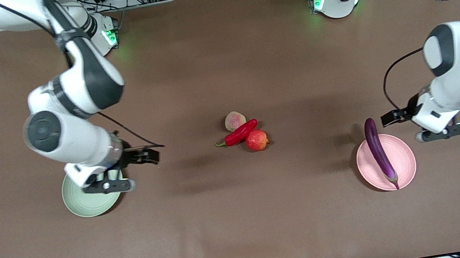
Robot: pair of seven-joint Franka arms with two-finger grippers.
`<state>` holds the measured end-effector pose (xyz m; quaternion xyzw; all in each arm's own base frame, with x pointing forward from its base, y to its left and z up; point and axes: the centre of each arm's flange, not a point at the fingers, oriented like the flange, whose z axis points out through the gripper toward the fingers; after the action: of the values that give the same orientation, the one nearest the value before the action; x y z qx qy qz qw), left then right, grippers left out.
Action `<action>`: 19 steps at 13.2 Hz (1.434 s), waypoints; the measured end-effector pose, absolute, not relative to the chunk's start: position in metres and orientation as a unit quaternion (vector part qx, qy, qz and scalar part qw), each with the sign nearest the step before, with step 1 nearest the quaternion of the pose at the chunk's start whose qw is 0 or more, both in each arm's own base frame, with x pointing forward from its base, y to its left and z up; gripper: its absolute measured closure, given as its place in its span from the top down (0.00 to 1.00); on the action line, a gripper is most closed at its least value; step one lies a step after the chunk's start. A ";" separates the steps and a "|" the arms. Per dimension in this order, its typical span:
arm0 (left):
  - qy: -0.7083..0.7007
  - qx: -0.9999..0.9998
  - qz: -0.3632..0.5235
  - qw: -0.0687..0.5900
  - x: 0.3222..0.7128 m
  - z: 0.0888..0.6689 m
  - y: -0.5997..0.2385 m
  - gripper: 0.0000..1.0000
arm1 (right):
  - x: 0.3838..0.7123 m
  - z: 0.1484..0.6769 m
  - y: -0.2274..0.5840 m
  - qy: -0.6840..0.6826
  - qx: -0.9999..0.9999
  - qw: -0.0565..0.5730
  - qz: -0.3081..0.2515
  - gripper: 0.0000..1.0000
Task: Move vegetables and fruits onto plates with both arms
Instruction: 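Release the eggplant while the right gripper reaches the peach, then grasp the peach with the right gripper and carry it to the green plate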
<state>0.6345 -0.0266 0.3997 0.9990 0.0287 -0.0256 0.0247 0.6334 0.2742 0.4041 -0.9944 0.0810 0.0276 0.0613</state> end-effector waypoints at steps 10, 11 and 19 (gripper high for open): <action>0.026 0.999 0.044 -0.003 0.645 0.551 -0.016 1.00 | 0.523 0.281 0.485 0.090 -0.994 0.047 0.049 1.00; 0.022 0.998 0.050 -0.007 0.642 0.561 -0.020 1.00 | 0.510 0.274 0.499 0.088 -0.994 0.044 0.051 1.00; 0.009 0.998 0.054 -0.013 0.618 0.602 -0.037 1.00 | 0.488 0.212 0.522 0.080 -0.995 0.037 0.047 1.00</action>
<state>0.6179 -0.0372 0.6023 0.9984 0.0092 0.0537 -0.0133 0.4884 0.5219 0.2122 -0.9950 0.0803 0.0475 0.0368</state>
